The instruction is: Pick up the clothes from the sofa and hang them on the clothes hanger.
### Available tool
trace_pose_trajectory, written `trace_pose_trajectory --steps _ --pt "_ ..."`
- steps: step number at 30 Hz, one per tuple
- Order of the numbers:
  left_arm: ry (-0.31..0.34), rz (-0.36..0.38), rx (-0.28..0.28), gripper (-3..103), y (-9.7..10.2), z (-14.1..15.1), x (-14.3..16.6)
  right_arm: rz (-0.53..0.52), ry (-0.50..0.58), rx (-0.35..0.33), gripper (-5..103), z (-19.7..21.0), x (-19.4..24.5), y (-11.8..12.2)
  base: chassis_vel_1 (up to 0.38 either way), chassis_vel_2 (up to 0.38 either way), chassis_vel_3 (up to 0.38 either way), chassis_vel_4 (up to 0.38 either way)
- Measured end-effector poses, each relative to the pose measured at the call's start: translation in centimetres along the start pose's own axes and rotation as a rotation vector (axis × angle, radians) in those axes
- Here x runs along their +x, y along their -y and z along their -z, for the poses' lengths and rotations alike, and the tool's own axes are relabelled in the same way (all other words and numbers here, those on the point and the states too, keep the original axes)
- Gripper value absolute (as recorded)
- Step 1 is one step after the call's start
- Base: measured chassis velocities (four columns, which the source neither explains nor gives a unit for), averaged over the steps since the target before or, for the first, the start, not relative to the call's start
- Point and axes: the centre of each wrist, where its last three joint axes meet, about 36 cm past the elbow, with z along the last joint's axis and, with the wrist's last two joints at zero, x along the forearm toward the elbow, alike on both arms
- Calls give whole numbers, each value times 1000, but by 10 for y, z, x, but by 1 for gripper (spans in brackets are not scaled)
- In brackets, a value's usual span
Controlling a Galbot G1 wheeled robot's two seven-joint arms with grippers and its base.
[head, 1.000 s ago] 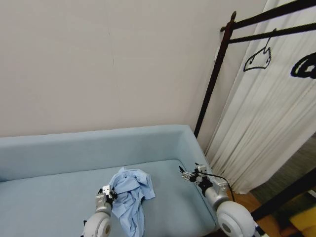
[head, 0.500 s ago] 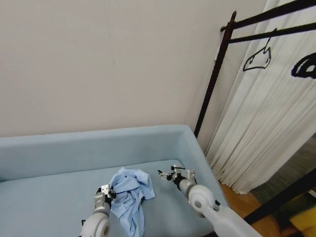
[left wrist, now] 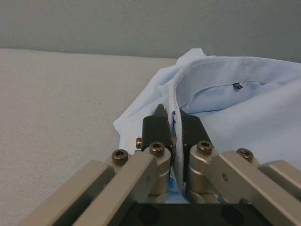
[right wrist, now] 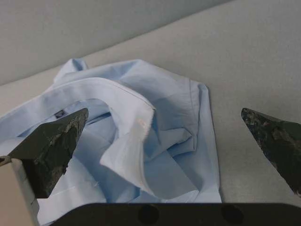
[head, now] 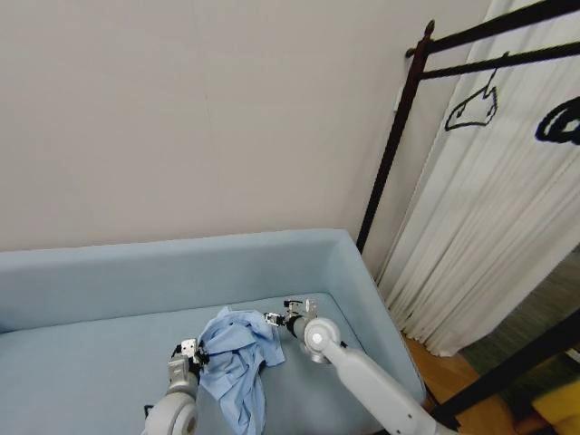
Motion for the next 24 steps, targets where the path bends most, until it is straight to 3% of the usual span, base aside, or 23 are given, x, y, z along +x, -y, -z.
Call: trace_pose_trajectory --steps 8,12,19,21,24 --pt "3 -2 1 3 0 1 -1 -30 -20 -33 103 -3 -21 5 0 0 0 0" --pt "2 -3 0 3 0 1 -1 -28 -17 -37 99 -5 -23 4 0 0 0 0" --pt "2 -6 -2 3 1 0 -3 -9 -23 -45 68 -8 -27 -6 0 0 0 0" --pt "3 -7 -2 3 2 0 -3 -6 -25 -46 68 -9 -28 -7 0 0 0 0" --pt "4 -6 -4 3 2 0 -3 -1 -29 -48 52 -12 -29 -10 0 0 0 0"
